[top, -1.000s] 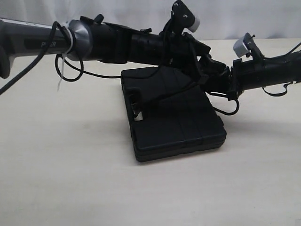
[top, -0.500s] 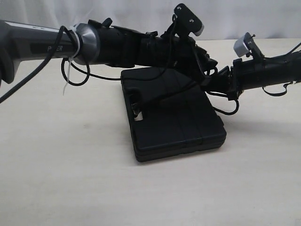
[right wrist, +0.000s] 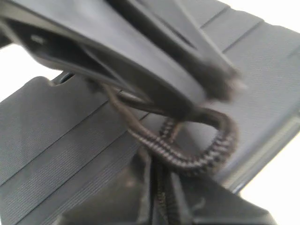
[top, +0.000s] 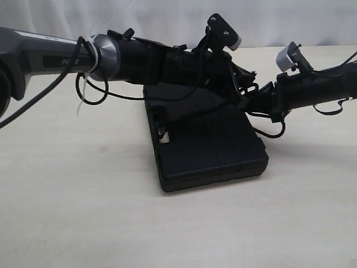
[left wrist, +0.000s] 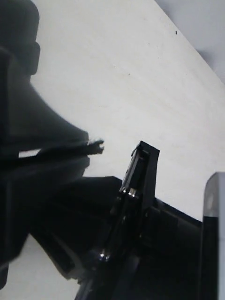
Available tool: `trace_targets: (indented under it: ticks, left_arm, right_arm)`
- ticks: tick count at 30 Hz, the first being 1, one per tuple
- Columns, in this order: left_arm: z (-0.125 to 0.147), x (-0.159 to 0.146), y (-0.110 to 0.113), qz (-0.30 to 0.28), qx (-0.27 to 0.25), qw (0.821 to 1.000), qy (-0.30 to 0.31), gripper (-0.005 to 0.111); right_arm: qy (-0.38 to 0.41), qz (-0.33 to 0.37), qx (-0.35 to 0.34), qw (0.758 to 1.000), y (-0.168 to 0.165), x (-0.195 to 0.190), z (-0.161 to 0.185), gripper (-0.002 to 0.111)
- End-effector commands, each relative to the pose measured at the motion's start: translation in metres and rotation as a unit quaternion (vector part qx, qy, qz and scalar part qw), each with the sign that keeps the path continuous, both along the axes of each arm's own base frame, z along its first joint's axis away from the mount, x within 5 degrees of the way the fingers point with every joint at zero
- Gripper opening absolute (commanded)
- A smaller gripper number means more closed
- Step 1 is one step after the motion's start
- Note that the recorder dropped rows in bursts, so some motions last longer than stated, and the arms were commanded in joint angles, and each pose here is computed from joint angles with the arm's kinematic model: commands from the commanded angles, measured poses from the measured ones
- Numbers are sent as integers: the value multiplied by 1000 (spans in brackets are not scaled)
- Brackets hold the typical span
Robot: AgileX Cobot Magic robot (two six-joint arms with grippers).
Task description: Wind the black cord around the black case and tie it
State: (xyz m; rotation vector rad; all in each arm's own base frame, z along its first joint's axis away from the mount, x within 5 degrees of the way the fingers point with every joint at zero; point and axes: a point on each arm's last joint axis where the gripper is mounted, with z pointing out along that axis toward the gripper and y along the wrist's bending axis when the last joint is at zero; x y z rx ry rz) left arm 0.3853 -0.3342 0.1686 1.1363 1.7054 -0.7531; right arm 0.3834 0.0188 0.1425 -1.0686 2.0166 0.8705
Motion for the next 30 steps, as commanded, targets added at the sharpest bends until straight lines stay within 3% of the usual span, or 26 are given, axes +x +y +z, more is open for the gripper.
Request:
trace_targets:
  ticks: [1,5,8,11,16,26,30]
  left_arm:
    - [28,3,6,8,-22,1000,-21,0]
    - [35,3,7,8,-24,999,-31,0]
    - [35,4,8,14,-17,999,-36,0]
    - [34,6,9,23,-7,999,-46,0]
    - [36,9,12,34,6,997,-62,0]
    - [82,10,31,44,-25,994,-97,0]
    - [90,7,30,35,-34,994,-102,0]
  right_arm:
    - [-1,3,-5,1000,0,-1,3,10]
    - [0,5,-3,1000,0,-2,3,22]
    - [-1,0,1,1000,0,-1,4,45]
    - [4,1,-4,1000,0,-2,4,58]
    - [20,-24,-57,998,-8,-4,12,58]
    - [34,-57,-94,993,-13,-8,31,58]
    - [50,-117,-137,982,-23,-3,25,58]
